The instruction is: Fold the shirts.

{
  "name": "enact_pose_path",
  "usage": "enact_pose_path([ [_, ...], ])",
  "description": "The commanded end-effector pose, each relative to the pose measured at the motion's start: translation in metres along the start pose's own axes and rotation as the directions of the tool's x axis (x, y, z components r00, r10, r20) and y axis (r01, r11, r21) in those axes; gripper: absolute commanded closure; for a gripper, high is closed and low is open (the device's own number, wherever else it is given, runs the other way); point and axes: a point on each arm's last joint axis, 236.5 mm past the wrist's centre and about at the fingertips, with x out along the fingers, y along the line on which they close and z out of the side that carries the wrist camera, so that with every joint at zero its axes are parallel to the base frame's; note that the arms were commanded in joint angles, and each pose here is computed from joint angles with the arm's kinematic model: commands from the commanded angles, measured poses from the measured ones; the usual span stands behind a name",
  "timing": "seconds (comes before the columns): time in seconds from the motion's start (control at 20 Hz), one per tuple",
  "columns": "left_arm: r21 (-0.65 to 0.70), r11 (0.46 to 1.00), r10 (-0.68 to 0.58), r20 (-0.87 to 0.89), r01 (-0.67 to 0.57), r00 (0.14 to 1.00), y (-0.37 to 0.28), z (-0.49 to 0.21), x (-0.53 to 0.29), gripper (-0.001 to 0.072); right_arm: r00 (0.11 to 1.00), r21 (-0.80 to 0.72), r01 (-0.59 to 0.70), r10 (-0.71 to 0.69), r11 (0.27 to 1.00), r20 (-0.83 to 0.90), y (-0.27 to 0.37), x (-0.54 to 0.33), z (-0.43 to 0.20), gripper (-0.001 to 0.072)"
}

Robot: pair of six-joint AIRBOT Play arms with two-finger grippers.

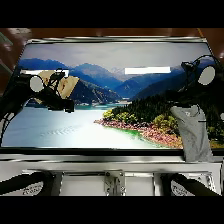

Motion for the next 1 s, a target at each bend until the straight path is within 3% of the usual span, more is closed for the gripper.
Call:
enact_pose_path([
  [0.0, -0.001, 1.0, 0.001, 0.001, -0.001, 1.0, 0.0, 0.0, 0.0, 0.0106, 1.0, 0.0, 0.0, 0.0, 1.0, 0.0, 0.0, 0.0, 0.0, 0.0073],
  [0.75, -0.006, 1.0, -0.001, 0.003, 0.001, 1.0, 0.0, 0.001, 0.0, 0.0106, 0.999, 0.012, -0.007, 0.006, 1.0, 0.034, 0.002, 0.0, 0.008, 0.0074],
  [0.95, -0.091, 0.99, -0.104, 0.053, 0.108, 0.993, -0.025, 0.013, 0.0, 0.0106, 0.998, 0.013, -0.031, 0.03, 0.999, 0.055, 0.007, -0.001, 0.013, 0.0074],
])
